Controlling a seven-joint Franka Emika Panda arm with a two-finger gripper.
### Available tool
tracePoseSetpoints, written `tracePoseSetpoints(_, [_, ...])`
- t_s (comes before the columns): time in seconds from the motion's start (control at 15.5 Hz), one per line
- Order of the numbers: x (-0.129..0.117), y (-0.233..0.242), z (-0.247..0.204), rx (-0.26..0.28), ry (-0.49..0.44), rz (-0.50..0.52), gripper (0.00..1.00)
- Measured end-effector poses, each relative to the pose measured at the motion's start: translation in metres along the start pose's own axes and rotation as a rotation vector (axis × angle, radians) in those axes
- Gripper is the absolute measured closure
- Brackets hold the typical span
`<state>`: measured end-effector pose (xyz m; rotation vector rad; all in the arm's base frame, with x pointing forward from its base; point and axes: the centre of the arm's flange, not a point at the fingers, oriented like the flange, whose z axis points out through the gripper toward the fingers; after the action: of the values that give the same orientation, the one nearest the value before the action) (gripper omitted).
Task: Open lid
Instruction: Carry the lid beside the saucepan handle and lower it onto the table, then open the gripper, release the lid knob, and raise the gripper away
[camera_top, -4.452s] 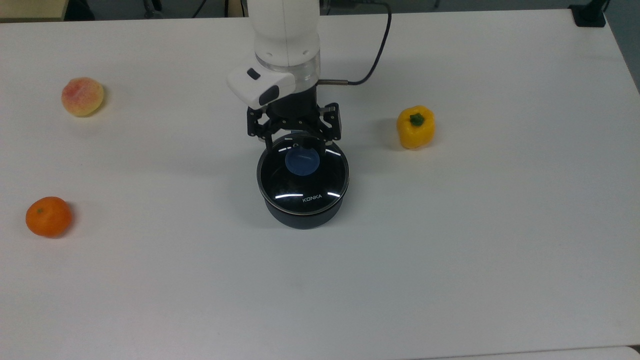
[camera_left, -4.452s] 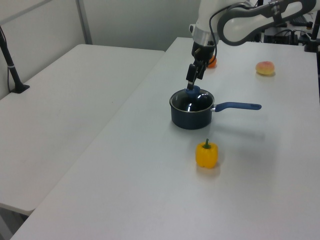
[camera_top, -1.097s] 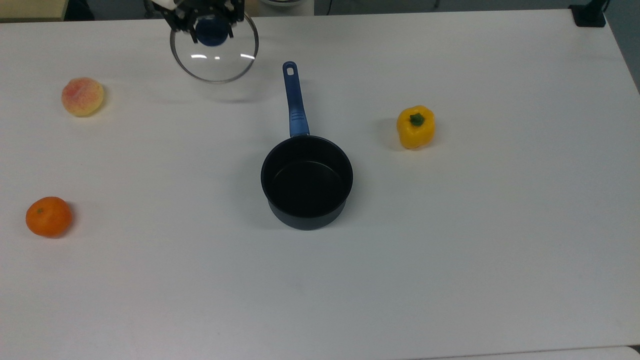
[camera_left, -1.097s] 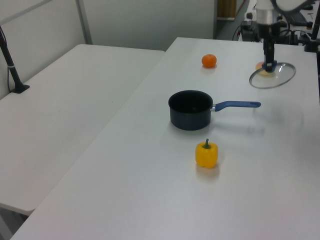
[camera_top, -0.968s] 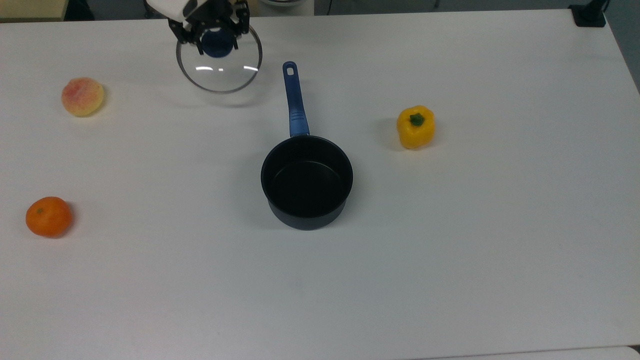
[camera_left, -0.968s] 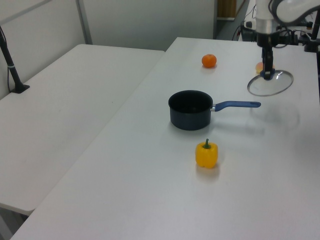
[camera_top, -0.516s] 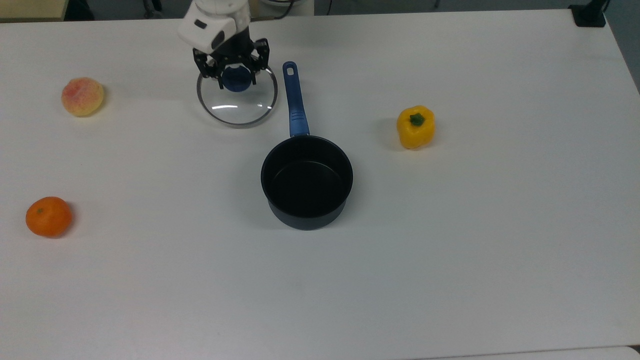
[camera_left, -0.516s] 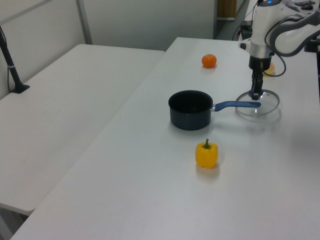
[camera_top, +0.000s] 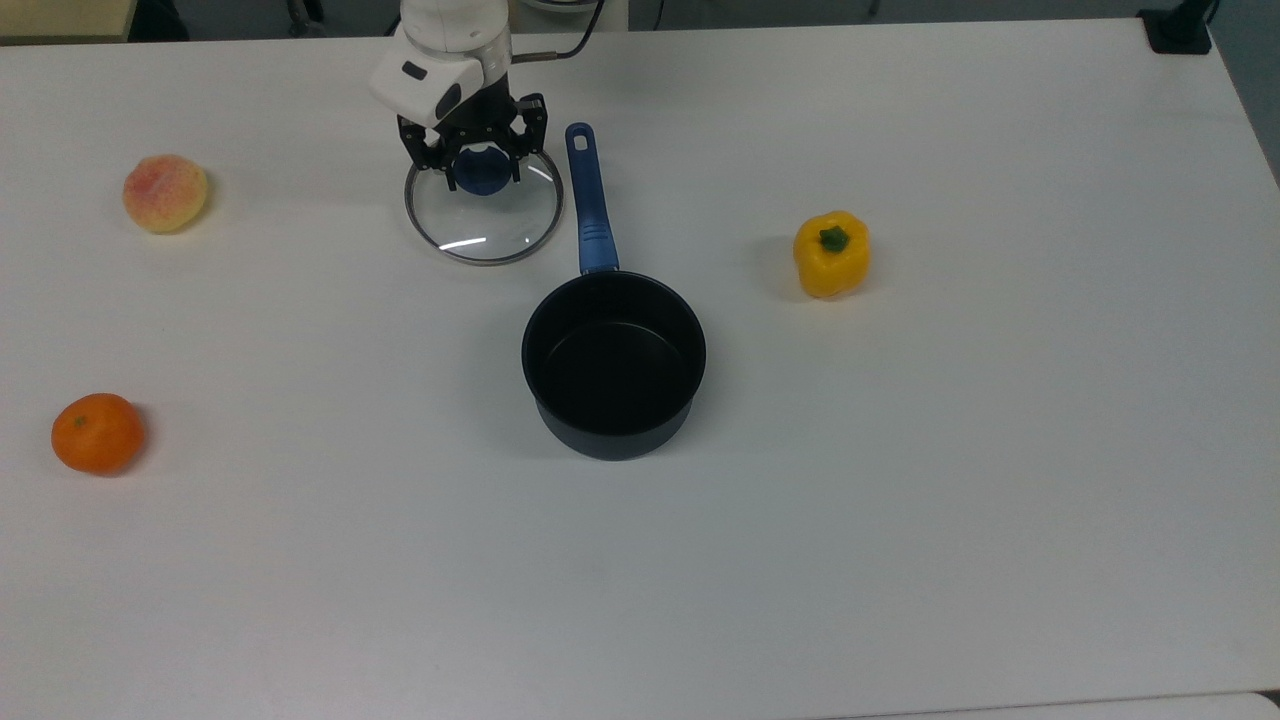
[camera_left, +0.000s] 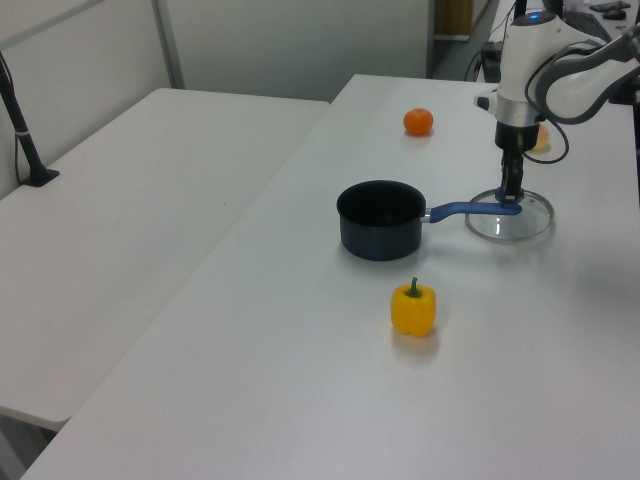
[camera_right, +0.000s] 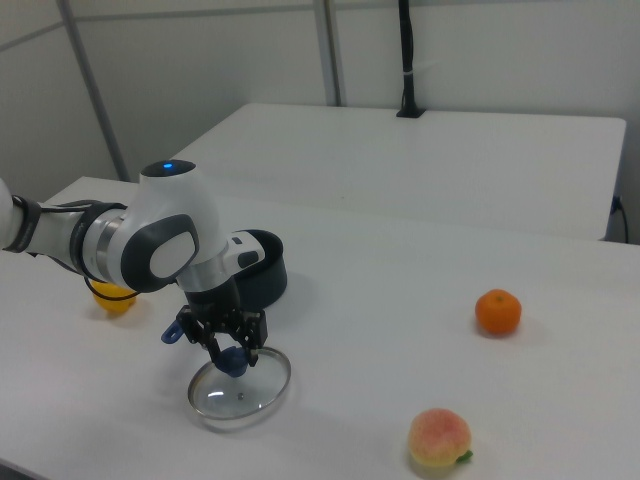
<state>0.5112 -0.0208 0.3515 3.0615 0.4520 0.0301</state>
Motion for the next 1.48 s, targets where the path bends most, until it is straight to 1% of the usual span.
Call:
tracePoseSetpoints(0.06, [0.0, 0.0, 0.0, 0.001, -0.003, 0.001, 0.33])
tracePoseSetpoints(0.13, [-0.001, 0.0, 0.001, 0.003, -0.011, 0.001, 0.3])
tracePoseSetpoints(0.32, [-0.003, -0.001, 0.0, 0.012, -0.041, 0.003, 0.01])
tracePoseSetpoints(0.45, [0.002, 0.002, -0.015, 0.016, -0.064, 0.031, 0.0])
tracePoseSetpoints(0.58, [0.014, 0.008, -0.055, 0.014, -0.073, 0.09, 0.0])
tracePoseSetpoints(0.77, [0.029, 0.016, -0.15, 0.005, -0.064, 0.154, 0.0])
tracePoseSetpoints(0.84, [0.031, 0.012, -0.199, 0.011, -0.052, 0.156, 0.0])
tracePoseSetpoints(0.9, [0.032, 0.003, -0.233, 0.027, -0.035, 0.157, 0.0])
tracePoseSetpoints(1.03, [0.032, -0.014, -0.273, 0.103, -0.014, 0.215, 0.0])
tracePoseSetpoints(1.1, [0.034, -0.022, -0.284, 0.13, -0.003, 0.252, 0.0])
tracePoseSetpoints(1.23, [0.041, -0.042, -0.286, 0.14, -0.005, 0.294, 0.0])
tracePoseSetpoints(1.29, [0.044, -0.048, -0.283, 0.14, -0.006, 0.288, 0.0])
tracePoseSetpoints(1.42, [0.056, -0.048, -0.281, 0.135, 0.049, 0.269, 0.0])
tracePoseSetpoints(1.48, [0.063, -0.049, -0.278, 0.116, 0.072, 0.239, 0.0])
